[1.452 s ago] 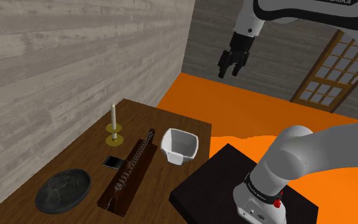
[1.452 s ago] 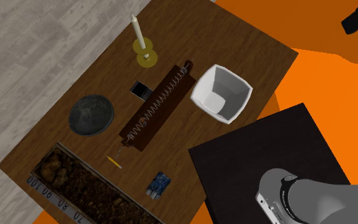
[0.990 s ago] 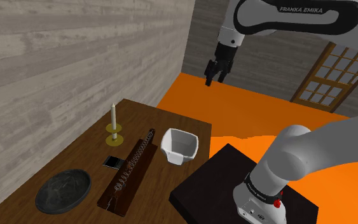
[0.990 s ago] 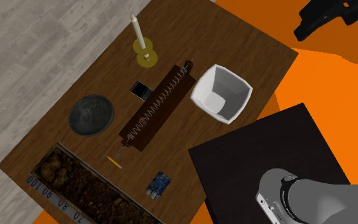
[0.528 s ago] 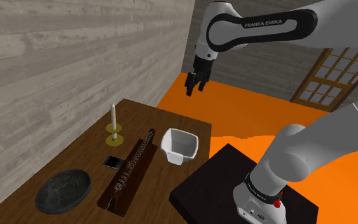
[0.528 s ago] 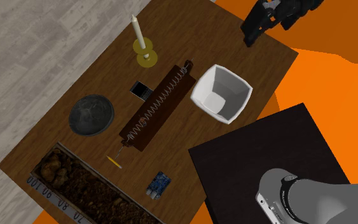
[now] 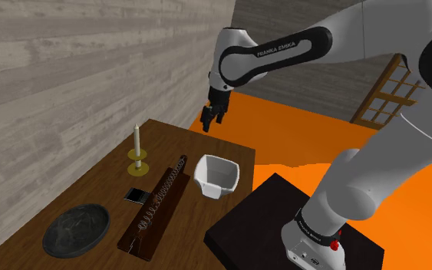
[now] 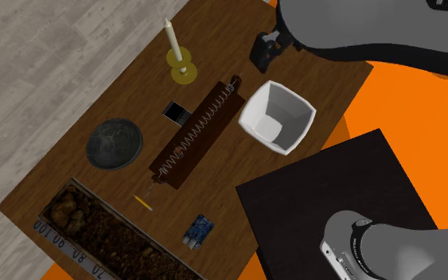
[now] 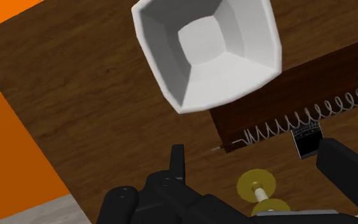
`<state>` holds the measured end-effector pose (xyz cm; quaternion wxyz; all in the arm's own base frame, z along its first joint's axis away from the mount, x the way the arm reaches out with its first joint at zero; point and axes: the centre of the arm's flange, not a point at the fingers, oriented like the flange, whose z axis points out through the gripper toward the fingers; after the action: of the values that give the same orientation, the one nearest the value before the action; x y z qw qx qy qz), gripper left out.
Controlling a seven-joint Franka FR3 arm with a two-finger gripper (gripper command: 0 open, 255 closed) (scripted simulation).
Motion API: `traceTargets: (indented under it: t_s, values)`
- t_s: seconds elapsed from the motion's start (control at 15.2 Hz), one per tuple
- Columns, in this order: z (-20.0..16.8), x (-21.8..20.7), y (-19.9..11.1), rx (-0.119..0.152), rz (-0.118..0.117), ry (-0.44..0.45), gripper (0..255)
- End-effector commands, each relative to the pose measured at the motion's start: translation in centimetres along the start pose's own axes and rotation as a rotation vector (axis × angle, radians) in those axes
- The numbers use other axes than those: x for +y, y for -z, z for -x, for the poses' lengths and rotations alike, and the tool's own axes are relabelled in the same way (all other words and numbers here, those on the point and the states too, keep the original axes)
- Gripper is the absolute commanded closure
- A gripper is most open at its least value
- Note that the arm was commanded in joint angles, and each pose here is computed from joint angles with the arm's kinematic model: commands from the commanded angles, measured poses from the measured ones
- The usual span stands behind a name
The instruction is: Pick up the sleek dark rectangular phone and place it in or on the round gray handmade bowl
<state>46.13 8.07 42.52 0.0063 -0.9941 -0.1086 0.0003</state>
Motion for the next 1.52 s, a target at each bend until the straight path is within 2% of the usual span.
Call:
traceTargets:
  t_s: [0.0, 0.73, 1.45]
  values:
    - [-1.8, -1.0, -2.1, -0.002, -0.003, 0.035, 0]
    - [-8.9, -8.3, -12.4, -0.019, -0.015, 0.224, 0]
    - [-14.4, -17.0, -22.8, -0.035, -0.028, 0.413, 0]
